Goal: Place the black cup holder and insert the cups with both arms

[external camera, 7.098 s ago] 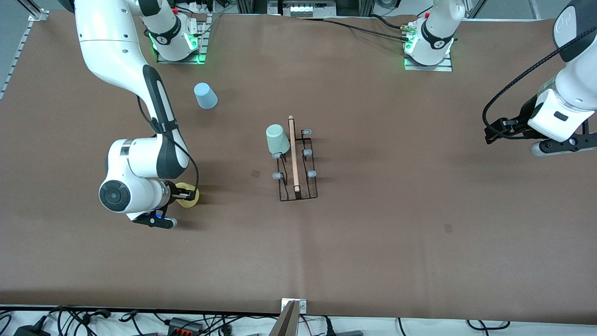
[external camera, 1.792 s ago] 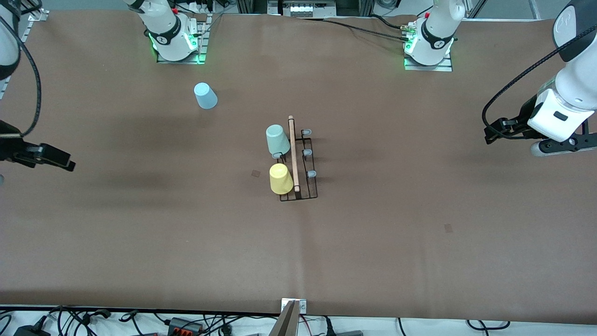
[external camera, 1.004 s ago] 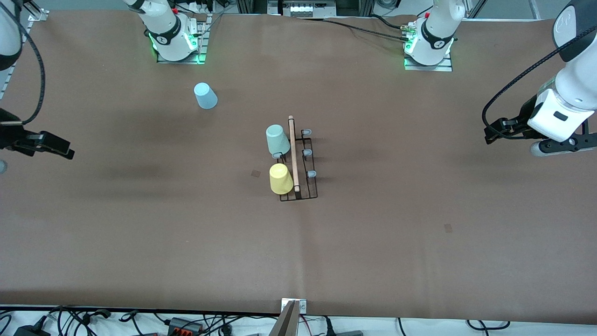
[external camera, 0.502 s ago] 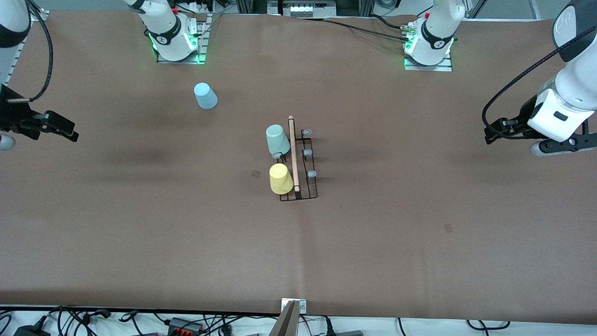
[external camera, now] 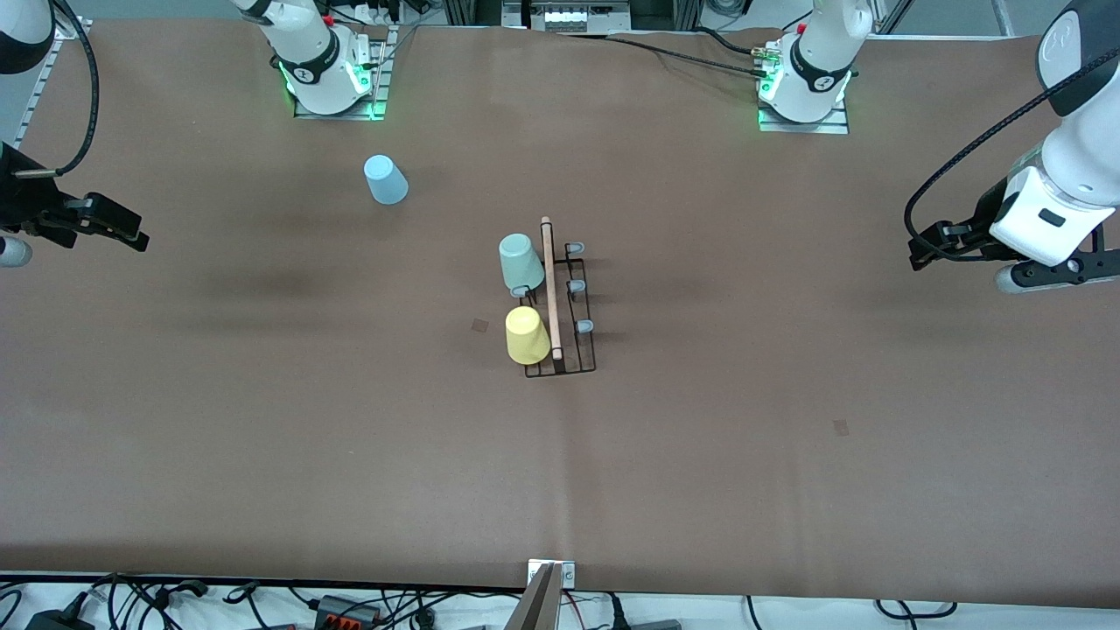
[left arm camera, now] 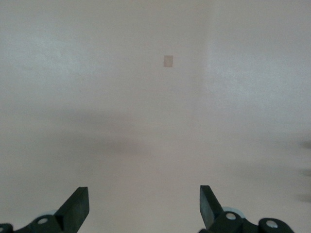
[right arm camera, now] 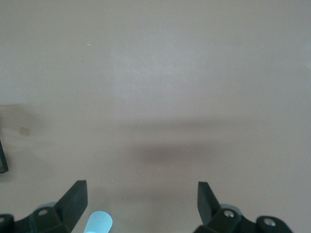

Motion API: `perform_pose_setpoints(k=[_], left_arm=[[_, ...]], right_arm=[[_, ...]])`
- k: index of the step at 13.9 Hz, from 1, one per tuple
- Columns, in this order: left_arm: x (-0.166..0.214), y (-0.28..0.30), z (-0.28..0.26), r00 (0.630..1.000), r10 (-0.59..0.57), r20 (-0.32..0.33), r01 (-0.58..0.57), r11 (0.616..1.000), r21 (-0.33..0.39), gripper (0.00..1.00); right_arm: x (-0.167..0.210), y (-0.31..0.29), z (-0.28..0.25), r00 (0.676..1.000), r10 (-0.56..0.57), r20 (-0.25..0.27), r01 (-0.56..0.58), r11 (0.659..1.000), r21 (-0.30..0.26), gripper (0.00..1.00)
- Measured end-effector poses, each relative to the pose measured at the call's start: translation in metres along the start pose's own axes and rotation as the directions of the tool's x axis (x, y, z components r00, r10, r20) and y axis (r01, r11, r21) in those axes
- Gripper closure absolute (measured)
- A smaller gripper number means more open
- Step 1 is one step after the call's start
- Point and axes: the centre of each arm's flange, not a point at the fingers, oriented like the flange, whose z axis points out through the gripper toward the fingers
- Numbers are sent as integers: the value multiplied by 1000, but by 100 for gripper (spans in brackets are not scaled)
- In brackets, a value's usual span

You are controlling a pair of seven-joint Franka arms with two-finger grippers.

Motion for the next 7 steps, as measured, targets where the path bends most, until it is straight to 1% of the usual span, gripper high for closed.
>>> perform_pose_setpoints(k=[7], left_arm=[[0,0,0,1000,0,0,0,1000,0,0]], right_arm=[[0,4,0,1000,6,1,-6,1000,0,0]])
